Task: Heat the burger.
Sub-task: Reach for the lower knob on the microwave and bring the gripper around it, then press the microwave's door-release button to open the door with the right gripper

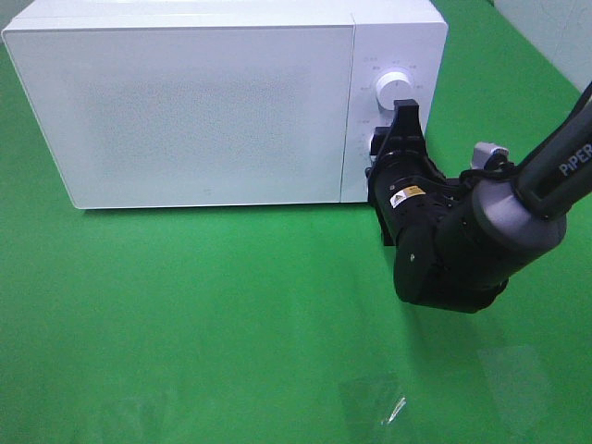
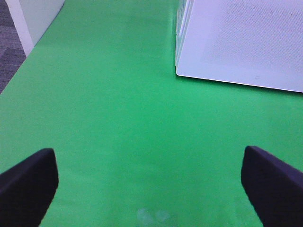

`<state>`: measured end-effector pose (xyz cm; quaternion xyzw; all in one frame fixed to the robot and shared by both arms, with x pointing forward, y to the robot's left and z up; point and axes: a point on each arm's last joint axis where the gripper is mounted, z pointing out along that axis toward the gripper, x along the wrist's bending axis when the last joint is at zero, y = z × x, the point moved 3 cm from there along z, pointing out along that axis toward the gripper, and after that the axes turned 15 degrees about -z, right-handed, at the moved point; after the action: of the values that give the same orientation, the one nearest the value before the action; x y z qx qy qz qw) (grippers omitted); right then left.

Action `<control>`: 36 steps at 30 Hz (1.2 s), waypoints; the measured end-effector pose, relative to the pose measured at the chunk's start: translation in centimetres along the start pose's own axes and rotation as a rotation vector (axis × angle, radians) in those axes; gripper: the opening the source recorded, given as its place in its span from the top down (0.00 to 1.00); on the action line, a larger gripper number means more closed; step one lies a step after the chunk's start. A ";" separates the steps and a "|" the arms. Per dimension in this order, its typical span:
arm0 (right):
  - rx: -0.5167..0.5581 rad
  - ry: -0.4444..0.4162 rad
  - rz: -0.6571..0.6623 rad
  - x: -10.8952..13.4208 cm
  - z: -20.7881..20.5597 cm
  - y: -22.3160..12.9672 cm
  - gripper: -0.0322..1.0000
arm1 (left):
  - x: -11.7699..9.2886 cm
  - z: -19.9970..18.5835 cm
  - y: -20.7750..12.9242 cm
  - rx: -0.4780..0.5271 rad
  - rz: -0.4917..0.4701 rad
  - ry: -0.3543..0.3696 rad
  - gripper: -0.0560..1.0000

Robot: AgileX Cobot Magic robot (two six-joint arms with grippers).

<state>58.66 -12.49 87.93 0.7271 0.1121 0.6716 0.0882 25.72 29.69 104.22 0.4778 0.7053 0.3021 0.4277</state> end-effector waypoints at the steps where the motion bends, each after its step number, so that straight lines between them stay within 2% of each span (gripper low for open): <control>1: 0.000 0.000 0.000 0.0 0.0 0.0 0.56 | 0.0 0.0 0.0 0.000 0.000 0.000 0.01; 4: 0.000 0.000 0.035 0.0 0.0 0.0 0.56 | 0.0 0.0 0.0 0.000 0.000 0.000 0.01; 25: -0.007 -0.004 0.010 0.0 0.0 0.1 0.56 | 0.0 0.0 0.0 0.000 0.000 0.000 0.01; 27: -0.007 -0.004 0.002 0.0 0.0 0.1 0.54 | 0.0 0.0 0.0 0.000 0.000 0.000 0.01; 29: 0.000 -0.009 -0.025 0.0 -0.1 -0.1 0.46 | 0.0 0.0 0.0 0.000 0.000 0.000 0.01; 36: 0.010 -0.016 -0.070 -0.1 -0.2 -0.3 0.37 | 0.0 0.0 0.0 0.000 0.000 0.000 0.01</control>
<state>58.43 -12.27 87.82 0.7286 0.1404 0.6615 0.1090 25.72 29.69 104.22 0.4778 0.7053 0.3021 0.4277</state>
